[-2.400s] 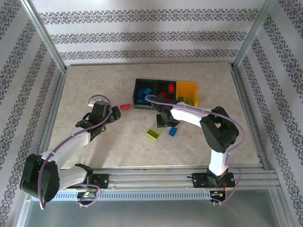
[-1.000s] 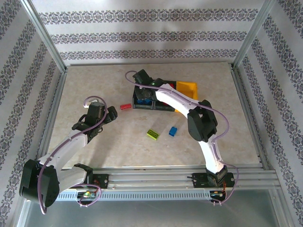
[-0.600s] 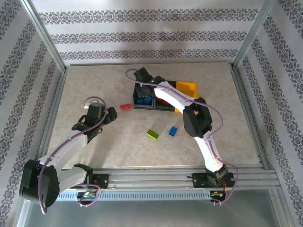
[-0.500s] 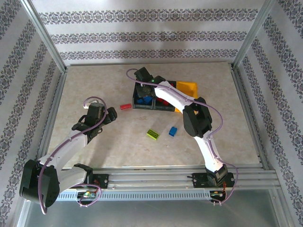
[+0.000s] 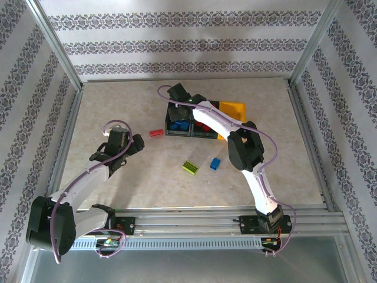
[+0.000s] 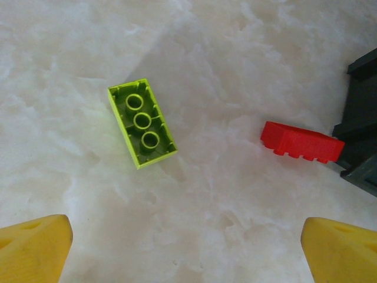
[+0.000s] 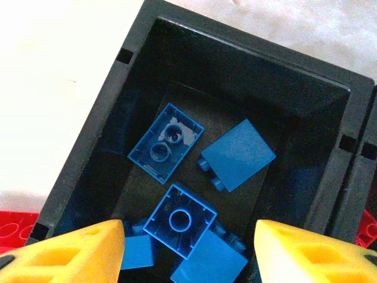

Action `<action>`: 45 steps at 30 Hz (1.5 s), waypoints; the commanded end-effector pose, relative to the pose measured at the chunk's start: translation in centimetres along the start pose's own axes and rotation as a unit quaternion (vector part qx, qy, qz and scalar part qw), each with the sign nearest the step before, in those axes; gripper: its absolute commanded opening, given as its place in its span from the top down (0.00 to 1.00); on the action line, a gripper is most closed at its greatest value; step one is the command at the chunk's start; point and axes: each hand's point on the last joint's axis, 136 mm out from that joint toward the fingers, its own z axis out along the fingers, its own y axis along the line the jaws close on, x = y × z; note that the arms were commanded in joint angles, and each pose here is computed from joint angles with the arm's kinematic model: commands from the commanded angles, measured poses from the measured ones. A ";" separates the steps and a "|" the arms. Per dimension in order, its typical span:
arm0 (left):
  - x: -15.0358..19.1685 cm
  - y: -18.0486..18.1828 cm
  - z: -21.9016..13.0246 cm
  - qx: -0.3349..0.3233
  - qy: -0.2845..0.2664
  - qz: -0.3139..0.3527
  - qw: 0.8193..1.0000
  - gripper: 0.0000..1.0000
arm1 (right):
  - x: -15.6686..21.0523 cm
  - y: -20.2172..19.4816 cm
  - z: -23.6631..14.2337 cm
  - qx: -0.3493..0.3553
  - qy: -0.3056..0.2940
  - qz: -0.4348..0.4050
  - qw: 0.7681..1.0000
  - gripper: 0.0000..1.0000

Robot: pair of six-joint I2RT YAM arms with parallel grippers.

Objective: Sort the legos into containers by color

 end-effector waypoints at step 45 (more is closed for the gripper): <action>-0.4 4.4 10.2 -0.155 0.175 0.023 0.972 0.27 | 10.2 -11.3 -15.0 0.103 -0.041 0.157 0.981 0.02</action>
